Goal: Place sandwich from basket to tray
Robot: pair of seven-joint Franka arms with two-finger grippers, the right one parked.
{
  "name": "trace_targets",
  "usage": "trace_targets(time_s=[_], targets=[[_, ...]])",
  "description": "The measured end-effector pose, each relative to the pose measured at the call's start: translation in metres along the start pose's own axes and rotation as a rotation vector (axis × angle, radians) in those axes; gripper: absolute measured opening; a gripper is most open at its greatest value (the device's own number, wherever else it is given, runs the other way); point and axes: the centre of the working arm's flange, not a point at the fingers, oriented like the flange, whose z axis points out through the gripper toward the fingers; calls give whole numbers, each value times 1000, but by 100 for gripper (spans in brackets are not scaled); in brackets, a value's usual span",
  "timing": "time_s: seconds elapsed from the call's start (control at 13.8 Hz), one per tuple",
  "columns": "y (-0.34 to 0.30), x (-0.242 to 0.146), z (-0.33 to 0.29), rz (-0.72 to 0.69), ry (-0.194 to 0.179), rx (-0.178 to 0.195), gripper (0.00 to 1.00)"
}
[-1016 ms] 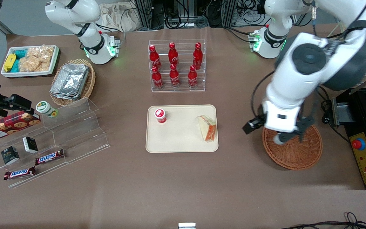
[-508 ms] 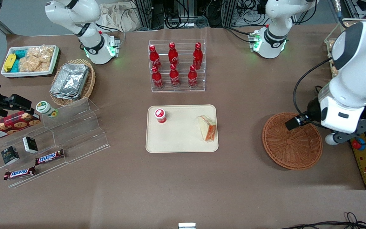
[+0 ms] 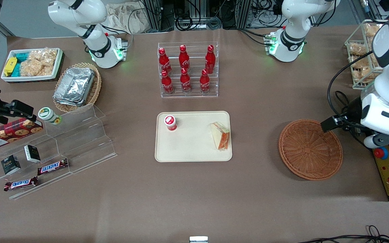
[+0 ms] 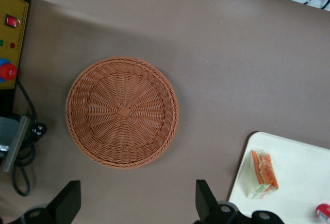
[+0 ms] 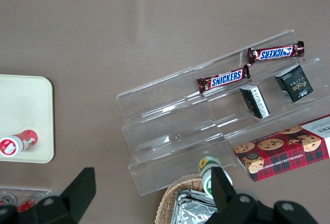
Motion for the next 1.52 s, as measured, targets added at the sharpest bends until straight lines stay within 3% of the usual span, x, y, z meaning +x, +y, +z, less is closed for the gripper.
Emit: trace_targets(time_s=[0.51, 0.65, 1.02, 1.52], targets=[[-65, -23, -19, 148, -8, 12, 100], [-75, -35, -23, 168, 5, 10, 100], [-91, -61, -20, 166, 13, -4, 100], [-102, -58, -23, 135, 24, -25, 100]])
